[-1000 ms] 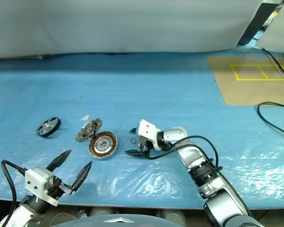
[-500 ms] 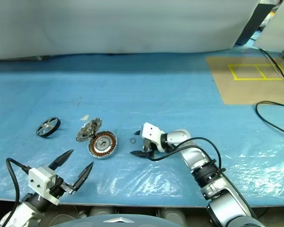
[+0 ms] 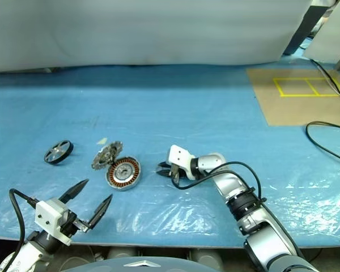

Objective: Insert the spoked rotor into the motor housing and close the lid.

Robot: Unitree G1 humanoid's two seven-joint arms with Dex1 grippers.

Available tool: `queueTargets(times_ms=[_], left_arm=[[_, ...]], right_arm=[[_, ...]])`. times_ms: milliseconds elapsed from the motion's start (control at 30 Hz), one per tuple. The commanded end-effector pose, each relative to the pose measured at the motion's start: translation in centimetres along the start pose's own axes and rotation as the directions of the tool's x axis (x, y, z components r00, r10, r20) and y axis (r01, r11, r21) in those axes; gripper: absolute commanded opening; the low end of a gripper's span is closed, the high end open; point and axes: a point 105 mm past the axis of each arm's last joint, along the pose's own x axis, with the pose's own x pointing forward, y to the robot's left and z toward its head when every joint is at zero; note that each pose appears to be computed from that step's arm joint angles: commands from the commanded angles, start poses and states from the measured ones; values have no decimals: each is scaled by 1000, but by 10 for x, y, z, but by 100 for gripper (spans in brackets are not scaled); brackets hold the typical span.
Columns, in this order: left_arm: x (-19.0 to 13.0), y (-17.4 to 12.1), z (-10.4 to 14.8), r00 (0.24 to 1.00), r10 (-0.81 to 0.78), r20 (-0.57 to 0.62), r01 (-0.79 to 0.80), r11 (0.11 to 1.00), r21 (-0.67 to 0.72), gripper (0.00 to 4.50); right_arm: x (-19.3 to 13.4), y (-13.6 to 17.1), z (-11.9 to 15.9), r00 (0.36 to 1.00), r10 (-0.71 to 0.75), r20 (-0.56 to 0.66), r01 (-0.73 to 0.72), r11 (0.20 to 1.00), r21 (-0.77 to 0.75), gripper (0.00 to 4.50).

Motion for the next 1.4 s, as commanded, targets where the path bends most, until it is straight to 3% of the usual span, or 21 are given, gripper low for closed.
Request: queueTargets(times_ms=[33,300,467,833,1400], left_arm=[[-1,4,8,1000,7,19,-8,1000,25,450],[-2,8,8,1000,13,18,-13,1000,18,450],[-4,7,7,1000,17,14,-18,1000,19,450],[-5,7,8,1000,25,13,-26,999,29,450],[-1,4,12,1000,21,9,-22,999,34,450]], right_arm=[[3,3,20,995,31,91,-35,998,51,58],[5,13,74,967,148,209,-147,989,-22,58],[16,13,84,971,162,176,-155,986,-57,58],[52,14,101,971,222,86,-214,972,-96,58],[67,21,85,971,234,39,-230,969,-90,58]])
